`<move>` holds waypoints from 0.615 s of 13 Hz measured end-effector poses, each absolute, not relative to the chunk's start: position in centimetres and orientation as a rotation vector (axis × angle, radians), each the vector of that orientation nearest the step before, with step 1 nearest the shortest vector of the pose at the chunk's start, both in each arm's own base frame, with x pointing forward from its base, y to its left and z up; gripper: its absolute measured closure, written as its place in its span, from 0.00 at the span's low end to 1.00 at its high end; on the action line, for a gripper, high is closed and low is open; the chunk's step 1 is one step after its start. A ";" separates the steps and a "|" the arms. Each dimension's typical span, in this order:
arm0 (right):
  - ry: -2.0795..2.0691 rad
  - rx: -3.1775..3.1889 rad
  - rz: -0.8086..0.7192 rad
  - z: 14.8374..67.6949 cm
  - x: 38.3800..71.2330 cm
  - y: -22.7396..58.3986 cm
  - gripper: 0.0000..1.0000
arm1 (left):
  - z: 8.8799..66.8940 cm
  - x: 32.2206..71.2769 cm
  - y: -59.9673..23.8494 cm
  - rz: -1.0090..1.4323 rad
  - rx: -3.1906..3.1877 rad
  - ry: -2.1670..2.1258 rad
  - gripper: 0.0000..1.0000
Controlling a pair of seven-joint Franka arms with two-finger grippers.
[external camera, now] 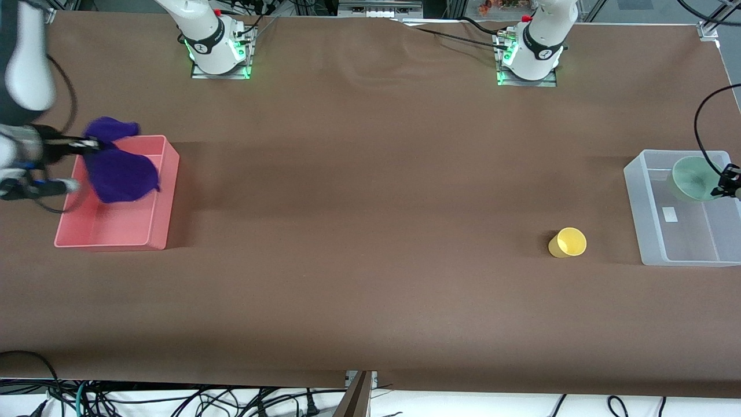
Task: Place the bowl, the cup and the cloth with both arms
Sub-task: 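Drop the cloth in the pink bin while the left gripper places the cup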
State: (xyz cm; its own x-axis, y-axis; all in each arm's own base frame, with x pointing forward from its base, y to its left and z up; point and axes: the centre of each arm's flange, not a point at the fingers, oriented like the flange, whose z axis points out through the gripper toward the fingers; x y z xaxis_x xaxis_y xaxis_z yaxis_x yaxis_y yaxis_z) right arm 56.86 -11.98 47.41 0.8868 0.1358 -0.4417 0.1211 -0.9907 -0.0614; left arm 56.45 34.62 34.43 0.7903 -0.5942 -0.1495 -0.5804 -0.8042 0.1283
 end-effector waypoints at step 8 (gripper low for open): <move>-0.207 -3.033 0.709 37.4 56.4 -18.3 0.64 | 24.4 57.1 38.6 -0.231 2.927 -0.968 0.83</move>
